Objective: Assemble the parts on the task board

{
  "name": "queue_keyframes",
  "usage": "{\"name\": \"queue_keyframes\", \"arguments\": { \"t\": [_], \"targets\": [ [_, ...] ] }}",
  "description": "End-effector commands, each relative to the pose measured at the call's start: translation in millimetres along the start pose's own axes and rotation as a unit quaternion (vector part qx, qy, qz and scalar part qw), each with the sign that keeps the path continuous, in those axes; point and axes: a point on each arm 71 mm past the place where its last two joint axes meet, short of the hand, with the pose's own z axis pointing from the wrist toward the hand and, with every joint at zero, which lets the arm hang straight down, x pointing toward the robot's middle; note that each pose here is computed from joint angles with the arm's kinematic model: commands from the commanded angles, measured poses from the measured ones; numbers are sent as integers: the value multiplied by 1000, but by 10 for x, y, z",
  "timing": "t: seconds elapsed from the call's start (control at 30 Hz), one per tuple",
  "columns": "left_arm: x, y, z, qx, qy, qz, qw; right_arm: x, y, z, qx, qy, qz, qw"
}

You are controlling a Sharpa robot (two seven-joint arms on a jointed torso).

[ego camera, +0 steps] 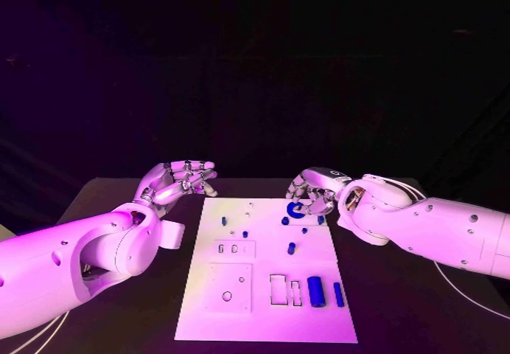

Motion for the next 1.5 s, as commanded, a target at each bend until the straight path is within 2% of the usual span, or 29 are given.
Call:
{"name": "queue_keyframes", "arguments": {
  "t": [0.03,0.3,0.83,1.5],
  "targets": [
    [111,-34,-30,-6,38,2,999,49,10,29,6,30,-59,998],
    [185,-71,-66,-9,56,2,998,108,24,93,8,39,-77,996],
    [146,-84,-68,-9,52,2,999,183,-7,111,23,63,-95,993],
    [136,-80,-69,-13,54,-2,998,224,-38,125,31,72,-100,992]
  ]
}}
